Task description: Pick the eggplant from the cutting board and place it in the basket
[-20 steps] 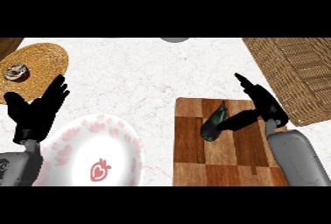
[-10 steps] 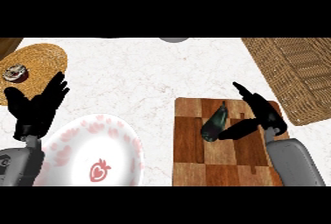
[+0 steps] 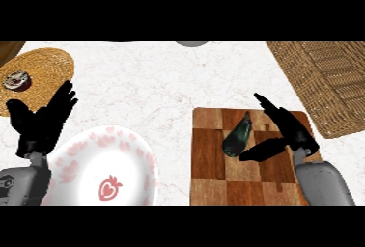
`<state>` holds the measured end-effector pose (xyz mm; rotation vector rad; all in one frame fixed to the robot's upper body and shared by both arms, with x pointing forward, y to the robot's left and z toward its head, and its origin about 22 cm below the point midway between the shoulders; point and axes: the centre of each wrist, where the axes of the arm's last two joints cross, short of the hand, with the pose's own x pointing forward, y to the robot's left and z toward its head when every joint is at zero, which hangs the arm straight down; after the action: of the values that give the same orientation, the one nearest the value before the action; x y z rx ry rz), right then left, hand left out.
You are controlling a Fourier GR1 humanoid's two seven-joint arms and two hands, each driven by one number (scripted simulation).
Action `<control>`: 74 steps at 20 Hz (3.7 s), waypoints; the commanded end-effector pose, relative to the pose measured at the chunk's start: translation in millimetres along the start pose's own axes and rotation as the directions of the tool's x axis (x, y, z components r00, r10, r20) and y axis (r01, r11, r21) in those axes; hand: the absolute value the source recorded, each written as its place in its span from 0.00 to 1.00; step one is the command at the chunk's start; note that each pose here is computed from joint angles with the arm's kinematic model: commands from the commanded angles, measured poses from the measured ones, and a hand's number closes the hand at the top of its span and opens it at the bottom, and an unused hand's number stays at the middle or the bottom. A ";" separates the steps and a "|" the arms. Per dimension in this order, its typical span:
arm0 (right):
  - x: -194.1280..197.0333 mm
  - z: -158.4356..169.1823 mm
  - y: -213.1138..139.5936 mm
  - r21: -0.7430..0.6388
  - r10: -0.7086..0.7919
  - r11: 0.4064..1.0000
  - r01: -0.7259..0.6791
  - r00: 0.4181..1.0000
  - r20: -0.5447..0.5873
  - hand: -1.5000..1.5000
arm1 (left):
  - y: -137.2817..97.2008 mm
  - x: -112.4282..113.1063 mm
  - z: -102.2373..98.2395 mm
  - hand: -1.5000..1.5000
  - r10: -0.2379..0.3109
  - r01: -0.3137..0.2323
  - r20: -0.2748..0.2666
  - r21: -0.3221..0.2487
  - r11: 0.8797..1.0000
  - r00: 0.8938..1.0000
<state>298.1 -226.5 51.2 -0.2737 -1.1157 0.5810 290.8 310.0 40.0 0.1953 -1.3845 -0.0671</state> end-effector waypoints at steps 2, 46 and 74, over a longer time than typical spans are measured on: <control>2.8 -1.3 10.0 -0.001 0.035 0.999 -0.035 0.999 -0.013 0.00 | -3.9 -4.5 3.9 0.50 0.007 -0.007 0.004 -0.006 1.000 1.000; 213.1 -80.8 -30.4 -0.884 -0.106 0.468 0.014 0.994 -0.040 1.00 | -39.2 32.8 -20.9 0.50 -0.031 0.045 0.092 -0.154 0.987 0.995; 261.2 -50.7 -181.6 -0.953 -0.209 -0.028 -0.302 0.934 -0.290 1.00 | -41.2 29.5 -18.1 0.50 -0.012 0.022 0.085 -0.121 0.992 0.996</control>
<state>481.3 -205.1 304.9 -1.7023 -1.1097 -0.2859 318.3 270.1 55.8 0.1091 -1.4471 -0.1785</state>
